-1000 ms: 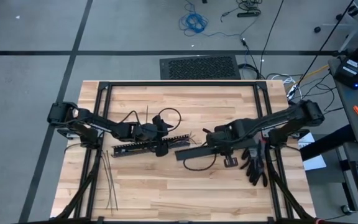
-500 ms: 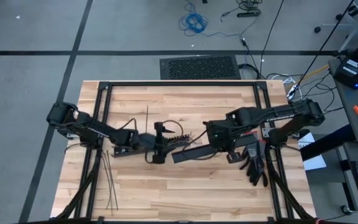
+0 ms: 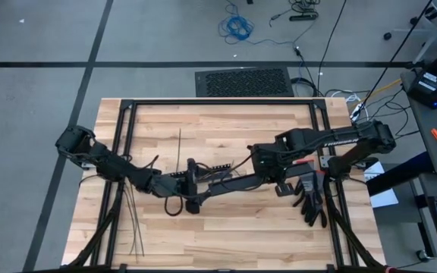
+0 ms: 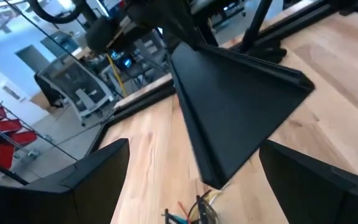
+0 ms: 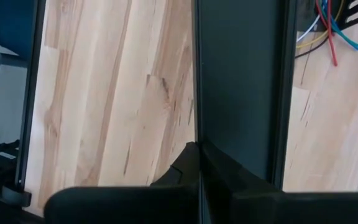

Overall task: Ziptie cables
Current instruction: Close the black cable duct

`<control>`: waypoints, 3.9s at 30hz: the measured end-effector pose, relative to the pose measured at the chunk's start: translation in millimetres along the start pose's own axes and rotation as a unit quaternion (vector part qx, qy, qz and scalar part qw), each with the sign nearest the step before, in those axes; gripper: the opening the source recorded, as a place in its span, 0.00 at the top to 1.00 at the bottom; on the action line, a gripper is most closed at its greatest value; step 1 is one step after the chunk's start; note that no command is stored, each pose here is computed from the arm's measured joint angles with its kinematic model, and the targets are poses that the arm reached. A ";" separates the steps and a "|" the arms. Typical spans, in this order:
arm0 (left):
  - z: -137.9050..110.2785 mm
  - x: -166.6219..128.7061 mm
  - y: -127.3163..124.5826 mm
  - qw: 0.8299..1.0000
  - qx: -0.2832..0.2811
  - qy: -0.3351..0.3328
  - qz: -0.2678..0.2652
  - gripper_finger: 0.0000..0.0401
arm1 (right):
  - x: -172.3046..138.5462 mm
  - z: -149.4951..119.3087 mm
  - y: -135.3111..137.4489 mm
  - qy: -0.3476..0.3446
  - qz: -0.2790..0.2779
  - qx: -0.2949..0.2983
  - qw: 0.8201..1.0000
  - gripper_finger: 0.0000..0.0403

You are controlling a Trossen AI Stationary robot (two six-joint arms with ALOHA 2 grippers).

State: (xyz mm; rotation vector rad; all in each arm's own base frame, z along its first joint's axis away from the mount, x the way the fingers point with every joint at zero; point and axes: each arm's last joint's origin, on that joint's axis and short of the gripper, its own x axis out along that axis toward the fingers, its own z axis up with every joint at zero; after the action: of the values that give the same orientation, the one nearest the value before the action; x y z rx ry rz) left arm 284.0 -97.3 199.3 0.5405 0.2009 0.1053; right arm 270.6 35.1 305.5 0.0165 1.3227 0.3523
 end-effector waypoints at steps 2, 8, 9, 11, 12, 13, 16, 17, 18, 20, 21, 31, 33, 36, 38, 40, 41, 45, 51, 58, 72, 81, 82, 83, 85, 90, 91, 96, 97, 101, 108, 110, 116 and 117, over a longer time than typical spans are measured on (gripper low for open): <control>1.2 -0.4 -0.3 1.000 -0.003 -0.005 0.001 0.11 | 0.0 0.1 0.0 0.000 0.000 0.000 1.000 1.00; 6.0 -0.9 1.3 0.999 -0.027 -0.027 0.008 0.13 | -0.1 1.4 -0.1 -0.007 -0.001 -0.004 1.000 1.00; 6.4 -1.0 0.9 0.999 -0.029 -0.032 0.000 0.15 | -0.1 1.4 -0.1 -0.008 -0.001 -0.004 1.000 1.00; 7.2 -1.2 -0.3 0.999 -0.030 -0.041 -0.017 0.20 | 0.0 1.4 -0.1 -0.007 -0.001 -0.004 1.000 1.00; 7.6 -1.5 -1.0 0.998 -0.028 -0.046 -0.026 0.24 | -0.1 1.4 -0.1 -0.007 -0.001 -0.004 1.000 1.00; 8.0 -1.6 -1.6 0.998 -0.024 -0.051 -0.035 0.27 | -0.1 1.4 -0.1 -0.007 -0.001 -0.004 1.000 1.00; 8.7 -1.8 -2.6 0.997 -0.019 -0.060 -0.051 0.38 | -0.1 1.4 -0.1 -0.008 -0.001 -0.004 1.000 1.00; 8.7 -1.8 -2.6 0.997 -0.019 -0.060 -0.051 0.42 | -0.1 1.4 -0.2 -0.008 -0.002 -0.004 1.000 1.00; 8.8 -1.8 -2.4 0.997 -0.019 -0.061 -0.051 0.44 | -0.1 1.5 -0.2 -0.008 -0.003 -0.004 1.000 1.00; 8.8 -1.7 -2.3 0.997 -0.019 -0.061 -0.051 0.49 | -0.1 1.6 -0.2 -0.008 -0.003 -0.004 1.000 1.00; 8.8 -1.7 -2.3 0.997 -0.019 -0.061 -0.051 0.51 | -0.1 1.8 -0.3 -0.009 -0.003 -0.005 1.000 1.00; 9.5 -1.0 -0.3 0.996 -0.022 -0.067 -0.046 0.75 | -0.1 3.3 -0.5 -0.017 -0.004 -0.008 1.000 1.00; 9.7 -1.1 -0.6 0.996 -0.022 -0.069 -0.050 0.81 | -0.1 3.3 -0.4 -0.017 -0.003 -0.008 1.000 1.00; 9.8 -1.0 -0.8 0.995 -0.022 -0.074 -0.060 0.88 | -0.1 3.5 -0.4 -0.018 -0.003 -0.008 1.000 1.00; 9.9 -0.9 -0.8 0.995 -0.024 -0.075 -0.061 0.91 | -0.2 3.8 -0.4 -0.020 -0.004 -0.009 1.000 1.00; 9.8 -0.9 -0.7 0.995 -0.033 -0.074 -0.062 0.93 | -0.1 4.0 -0.5 -0.021 -0.004 -0.009 1.000 1.00; 9.6 -0.6 -0.3 0.995 -0.036 -0.074 -0.062 0.93 | -0.1 4.2 -0.5 -0.022 -0.004 -0.009 1.000 1.00; 8.6 1.3 4.5 0.994 -0.078 -0.066 -0.037 0.98 | -0.1 5.8 -3.1 -0.029 -0.050 -0.008 0.998 1.00; -5.3 12.1 25.0 0.983 -0.181 -0.021 0.035 0.99 | -5.4 8.4 -12.8 -0.037 -0.334 0.032 0.941 0.99; -43.3 38.2 34.7 0.953 -0.291 0.012 0.079 0.99 | -9.9 7.9 6.1 -0.034 -0.543 -0.005 0.839 0.93; -59.1 56.8 48.8 0.885 -0.447 -0.092 0.096 1.00 | 92.6 -8.4 22.2 -0.024 -0.572 -0.045 0.819 0.50; -66.3 59.9 56.9 0.867 -0.485 -0.086 0.077 1.00 | 102.3 6.0 15.4 -0.053 -0.580 -0.044 0.811 0.25; -66.9 60.2 57.4 0.865 -0.489 -0.085 0.072 1.00 | 102.2 6.3 14.0 -0.051 -0.578 -0.045 0.813 0.24; -67.3 60.5 57.9 0.863 -0.493 -0.085 0.068 1.00 | 102.0 6.4 12.0 -0.048 -0.576 -0.045 0.815 0.22; -67.4 60.5 57.9 0.862 -0.495 -0.085 0.063 1.00 | 101.1 7.0 6.8 -0.045 -0.575 -0.038 0.816 0.19; -67.1 60.5 58.0 0.862 -0.496 -0.086 0.062 1.00 | 98.4 8.9 -13.2 -0.036 -0.540 -0.007 0.841 0.12; -67.1 60.5 58.0 0.860 -0.499 -0.086 0.062 1.00 | 97.5 9.5 -18.0 -0.035 -0.526 0.002 0.850 0.11; -66.9 60.5 57.7 0.858 -0.503 -0.087 0.055 1.00 | 88.1 13.0 -37.4 -0.039 -0.530 0.039 0.846 0.10; -66.6 60.5 58.2 0.858 -0.503 -0.089 0.056 1.00 | 85.6 13.9 -38.9 -0.038 -0.537 0.041 0.842 0.10; -65.0 60.2 59.4 0.856 -0.505 -0.096 0.057 1.00 | 77.9 19.7 -39.3 -0.042 -0.547 0.037 0.835 0.10; -64.7 60.3 58.8 0.857 -0.504 -0.097 0.048 0.99 | 77.2 22.6 -39.7 -0.061 -0.523 0.051 0.849 0.11; -64.9 60.4 58.4 0.857 -0.504 -0.096 0.047 0.99 | 77.5 22.6 -40.9 -0.062 -0.511 0.056 0.855 0.14; -64.5 60.2 58.8 0.856 -0.505 -0.099 0.047 0.98 | 77.3 24.1 -41.0 -0.062 -0.509 0.044 0.857 0.32; -64.4 60.3 58.9 0.856 -0.505 -0.100 0.048 0.98 | 77.2 24.5 -41.2 -0.062 -0.509 0.041 0.857 0.35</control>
State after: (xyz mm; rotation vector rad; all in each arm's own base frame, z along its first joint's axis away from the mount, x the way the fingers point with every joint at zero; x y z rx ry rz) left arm 326.0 -5.7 166.3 -0.4969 -0.1001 0.2300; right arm 319.3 20.9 230.1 -0.5667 1.0489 -0.6052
